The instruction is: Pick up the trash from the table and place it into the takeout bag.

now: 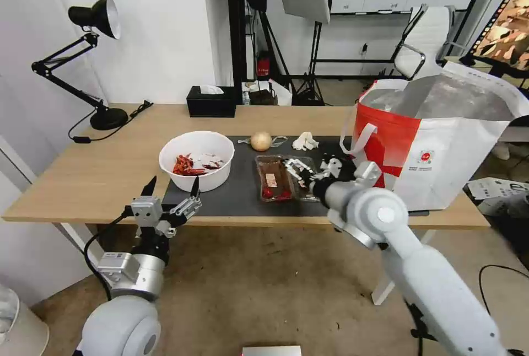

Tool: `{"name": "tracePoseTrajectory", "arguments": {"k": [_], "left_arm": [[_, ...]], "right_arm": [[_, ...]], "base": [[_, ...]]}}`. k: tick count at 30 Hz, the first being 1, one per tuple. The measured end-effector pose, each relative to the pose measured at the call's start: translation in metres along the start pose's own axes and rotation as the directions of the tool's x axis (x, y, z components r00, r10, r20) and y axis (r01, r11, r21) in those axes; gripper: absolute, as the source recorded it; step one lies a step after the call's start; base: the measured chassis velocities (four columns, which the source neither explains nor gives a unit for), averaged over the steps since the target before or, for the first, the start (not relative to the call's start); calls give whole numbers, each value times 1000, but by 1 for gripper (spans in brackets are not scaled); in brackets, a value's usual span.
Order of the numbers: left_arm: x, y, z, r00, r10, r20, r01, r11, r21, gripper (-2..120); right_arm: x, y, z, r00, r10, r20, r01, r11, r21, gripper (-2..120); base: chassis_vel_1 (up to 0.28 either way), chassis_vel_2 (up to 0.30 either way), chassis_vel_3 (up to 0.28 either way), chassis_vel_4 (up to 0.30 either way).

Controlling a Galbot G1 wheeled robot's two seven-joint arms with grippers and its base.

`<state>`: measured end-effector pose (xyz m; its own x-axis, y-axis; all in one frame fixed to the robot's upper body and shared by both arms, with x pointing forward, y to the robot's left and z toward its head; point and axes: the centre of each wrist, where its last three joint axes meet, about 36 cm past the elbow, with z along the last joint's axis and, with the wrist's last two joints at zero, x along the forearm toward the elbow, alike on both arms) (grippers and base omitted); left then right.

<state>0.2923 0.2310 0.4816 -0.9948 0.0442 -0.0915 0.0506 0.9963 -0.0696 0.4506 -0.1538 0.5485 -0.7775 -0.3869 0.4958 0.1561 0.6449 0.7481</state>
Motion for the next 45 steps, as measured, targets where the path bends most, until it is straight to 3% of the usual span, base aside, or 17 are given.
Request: {"name": "tracePoseTrajectory", "arguments": {"k": [18,31,45], "left_arm": [[-2,1,3,1000,0,-6,0,1000,1,100],[1,1,5,999,4,-51,-4,1000,4,100],[1,1,8,998,4,-59,-4,1000,6,100]], "right_arm": [[-1,-22,12,999,39,-23,-40,997,-64,100],[-21,-27,10,997,49,-67,-55,994,-96,100],[-37,-27,8,998,29,-54,-35,993,-108,100]], "base": [[0,0,0,0],[0,0,0,0],[0,0,0,0]]}}
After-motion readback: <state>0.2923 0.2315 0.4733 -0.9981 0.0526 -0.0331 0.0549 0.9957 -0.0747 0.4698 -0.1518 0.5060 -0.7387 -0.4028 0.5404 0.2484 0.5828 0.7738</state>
